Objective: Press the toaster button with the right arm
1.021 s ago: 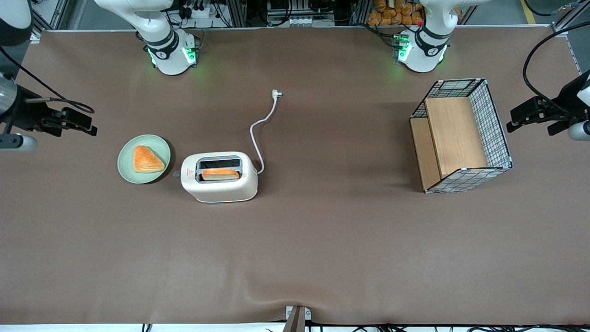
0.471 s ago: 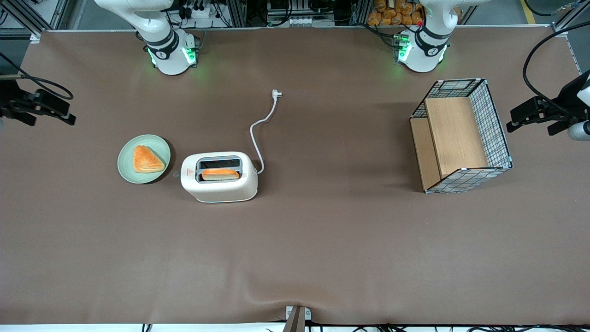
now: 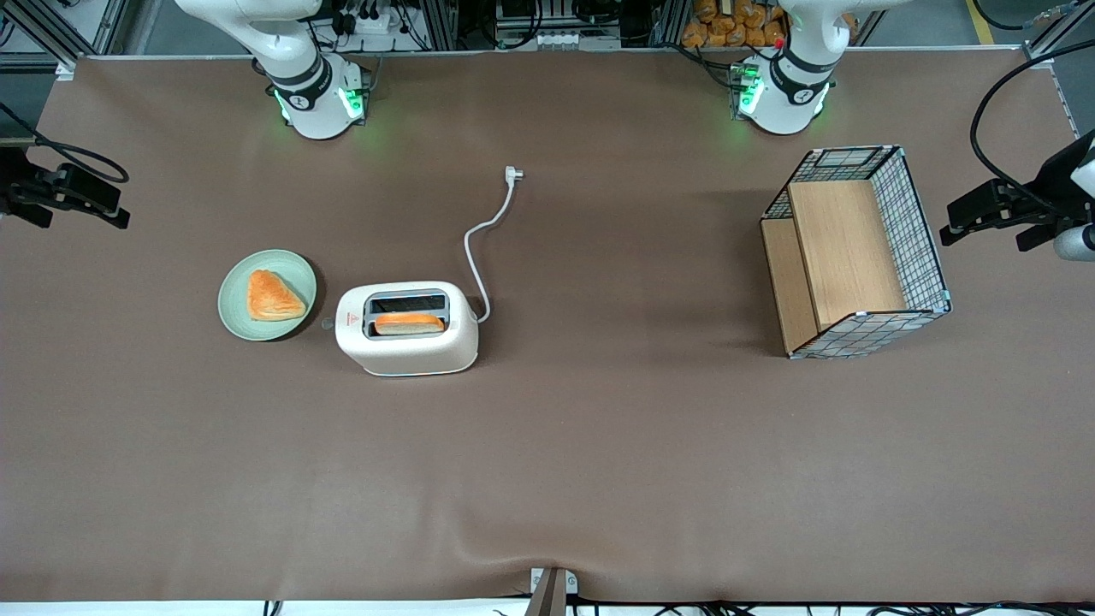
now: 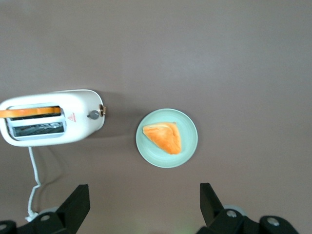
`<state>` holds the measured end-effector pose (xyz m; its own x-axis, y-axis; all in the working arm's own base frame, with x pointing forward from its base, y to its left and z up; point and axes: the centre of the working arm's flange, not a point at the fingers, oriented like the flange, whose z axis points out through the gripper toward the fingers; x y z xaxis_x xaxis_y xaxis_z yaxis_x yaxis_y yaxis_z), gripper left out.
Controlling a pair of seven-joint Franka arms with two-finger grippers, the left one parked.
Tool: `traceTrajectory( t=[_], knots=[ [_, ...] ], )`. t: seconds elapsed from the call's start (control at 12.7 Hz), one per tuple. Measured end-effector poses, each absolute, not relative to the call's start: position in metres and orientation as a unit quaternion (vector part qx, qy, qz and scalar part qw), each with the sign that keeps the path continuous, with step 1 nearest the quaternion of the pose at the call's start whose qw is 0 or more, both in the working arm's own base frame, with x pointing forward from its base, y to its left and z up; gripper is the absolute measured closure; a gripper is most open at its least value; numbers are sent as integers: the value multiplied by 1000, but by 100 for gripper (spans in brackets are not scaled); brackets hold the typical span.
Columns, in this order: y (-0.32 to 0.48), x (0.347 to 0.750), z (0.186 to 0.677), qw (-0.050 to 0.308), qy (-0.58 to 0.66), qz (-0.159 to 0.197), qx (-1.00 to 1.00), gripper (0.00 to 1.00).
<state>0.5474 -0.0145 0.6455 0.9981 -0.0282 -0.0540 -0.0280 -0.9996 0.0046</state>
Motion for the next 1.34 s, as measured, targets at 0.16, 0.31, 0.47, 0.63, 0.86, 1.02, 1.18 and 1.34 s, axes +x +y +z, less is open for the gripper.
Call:
traceTrajectory(
  t=[0.16, 0.31, 0.47, 0.63, 0.86, 1.02, 1.18, 1.34],
  knots=[
    [-15, 547, 645, 3, -14, -30, 999, 0],
    [-15, 549, 643, 4, -14, -31, 999, 0],
    [-15, 550, 641, 5, -14, -33, 999, 0],
    [-16, 551, 641, 7, -14, -32, 999, 0],
    [-16, 551, 642, 8, -15, -31, 999, 0],
    [-16, 551, 643, 8, -15, -30, 999, 0],
    [-16, 551, 643, 8, -15, -30, 999, 0],
    [-16, 551, 643, 8, -15, -30, 999, 0]
  ],
)
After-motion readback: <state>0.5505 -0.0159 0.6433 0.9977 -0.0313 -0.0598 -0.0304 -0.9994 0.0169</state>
